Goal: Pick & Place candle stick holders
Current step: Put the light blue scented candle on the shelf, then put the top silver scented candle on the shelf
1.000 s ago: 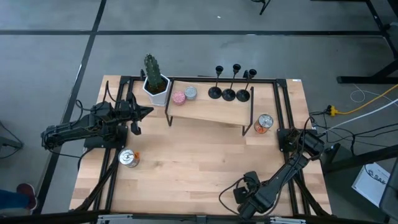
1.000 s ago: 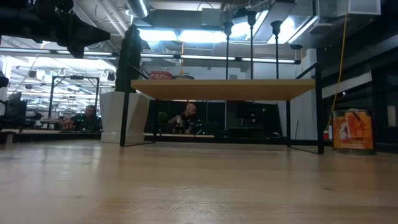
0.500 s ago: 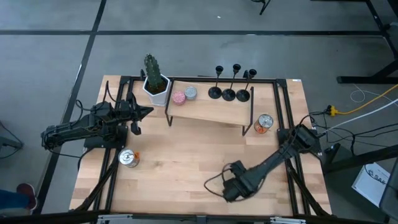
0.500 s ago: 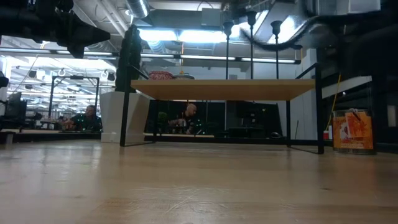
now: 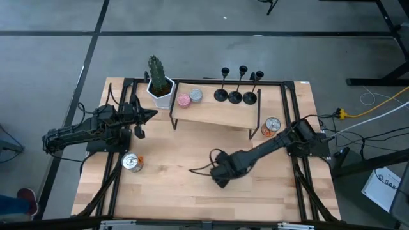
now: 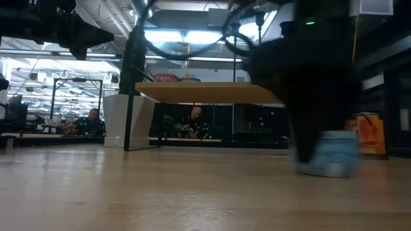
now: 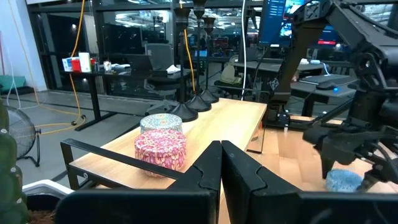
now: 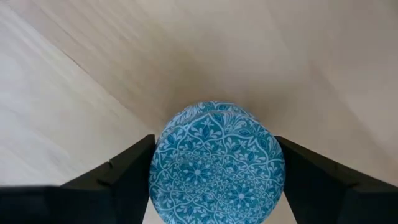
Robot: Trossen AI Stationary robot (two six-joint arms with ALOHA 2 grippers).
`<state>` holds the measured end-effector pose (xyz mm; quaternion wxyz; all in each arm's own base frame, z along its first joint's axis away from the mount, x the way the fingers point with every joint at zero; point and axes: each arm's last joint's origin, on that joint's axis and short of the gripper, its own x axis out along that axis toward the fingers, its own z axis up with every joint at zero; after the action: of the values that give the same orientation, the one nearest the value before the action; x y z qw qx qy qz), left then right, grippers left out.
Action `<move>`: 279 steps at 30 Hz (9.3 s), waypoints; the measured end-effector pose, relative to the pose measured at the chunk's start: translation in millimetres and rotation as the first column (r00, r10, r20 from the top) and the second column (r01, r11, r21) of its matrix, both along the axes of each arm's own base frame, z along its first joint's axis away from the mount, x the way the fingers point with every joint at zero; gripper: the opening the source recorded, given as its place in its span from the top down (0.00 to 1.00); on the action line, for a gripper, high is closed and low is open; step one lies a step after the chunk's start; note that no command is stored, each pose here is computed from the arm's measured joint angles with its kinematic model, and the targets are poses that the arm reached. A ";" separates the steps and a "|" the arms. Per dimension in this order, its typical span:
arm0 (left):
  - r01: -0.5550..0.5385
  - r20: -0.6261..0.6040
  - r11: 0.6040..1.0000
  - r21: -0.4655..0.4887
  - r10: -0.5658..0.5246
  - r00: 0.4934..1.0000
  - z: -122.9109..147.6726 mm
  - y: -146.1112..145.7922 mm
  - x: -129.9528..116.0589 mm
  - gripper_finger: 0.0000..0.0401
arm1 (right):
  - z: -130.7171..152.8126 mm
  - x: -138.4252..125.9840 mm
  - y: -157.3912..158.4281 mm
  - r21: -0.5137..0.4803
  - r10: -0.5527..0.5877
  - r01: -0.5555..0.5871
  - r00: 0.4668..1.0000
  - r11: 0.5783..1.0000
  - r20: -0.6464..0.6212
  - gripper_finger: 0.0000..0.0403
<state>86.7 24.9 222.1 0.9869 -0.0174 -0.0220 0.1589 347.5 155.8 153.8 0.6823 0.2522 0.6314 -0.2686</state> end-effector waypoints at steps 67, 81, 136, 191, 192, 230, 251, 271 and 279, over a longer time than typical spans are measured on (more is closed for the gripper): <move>0.000 0.000 1.000 0.000 0.000 1.000 0.0 0.0 0.0 0.99 | 101.3 104.3 -168.3 -0.546 0.190 0.116 0.861 0.830 0.472 0.17; 0.000 0.000 1.000 0.000 0.000 1.000 -0.1 0.0 0.0 0.99 | 112.6 106.1 -173.9 -0.556 0.192 0.134 0.852 0.820 0.488 0.16; 0.000 0.000 1.000 0.000 0.000 1.000 -0.1 0.0 0.0 0.99 | 190.6 -67.1 -42.4 -0.329 0.149 -0.107 0.983 0.938 0.107 0.58; 0.000 0.000 1.000 0.000 0.000 1.000 -0.1 0.0 0.0 0.99 | 86.4 -166.6 -99.4 -0.227 -0.034 0.004 0.991 0.974 -0.127 0.71; 0.000 0.000 1.000 0.000 0.000 1.000 -0.1 0.0 0.0 0.99 | 87.4 -167.4 -102.0 -0.225 -0.012 -0.020 0.990 0.974 -0.140 0.71; 0.000 0.000 1.000 0.000 0.000 1.000 -0.1 0.0 0.0 0.99 | 55.9 -173.6 -117.8 -0.173 0.440 -0.509 0.839 0.843 -0.321 0.70; 0.000 0.000 1.000 0.000 0.000 1.000 -0.1 0.0 0.0 0.99 | 52.9 -177.4 -127.0 -0.235 0.336 -0.433 0.870 0.870 -0.360 0.73; 0.000 0.000 1.000 0.000 0.000 1.000 -0.1 0.0 0.0 0.99 | 52.0 -171.2 -135.0 -0.240 0.382 -0.473 0.858 0.847 -0.343 0.73; 0.000 0.000 1.000 0.000 0.000 1.000 -0.1 0.0 0.0 0.99 | 52.0 -169.3 -135.7 -0.275 0.382 -0.477 0.861 0.834 -0.336 0.73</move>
<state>86.7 24.9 222.0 0.9869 -0.0174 -0.0220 0.1589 178.2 20.0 205.8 0.6674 -0.0611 0.7002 -0.2461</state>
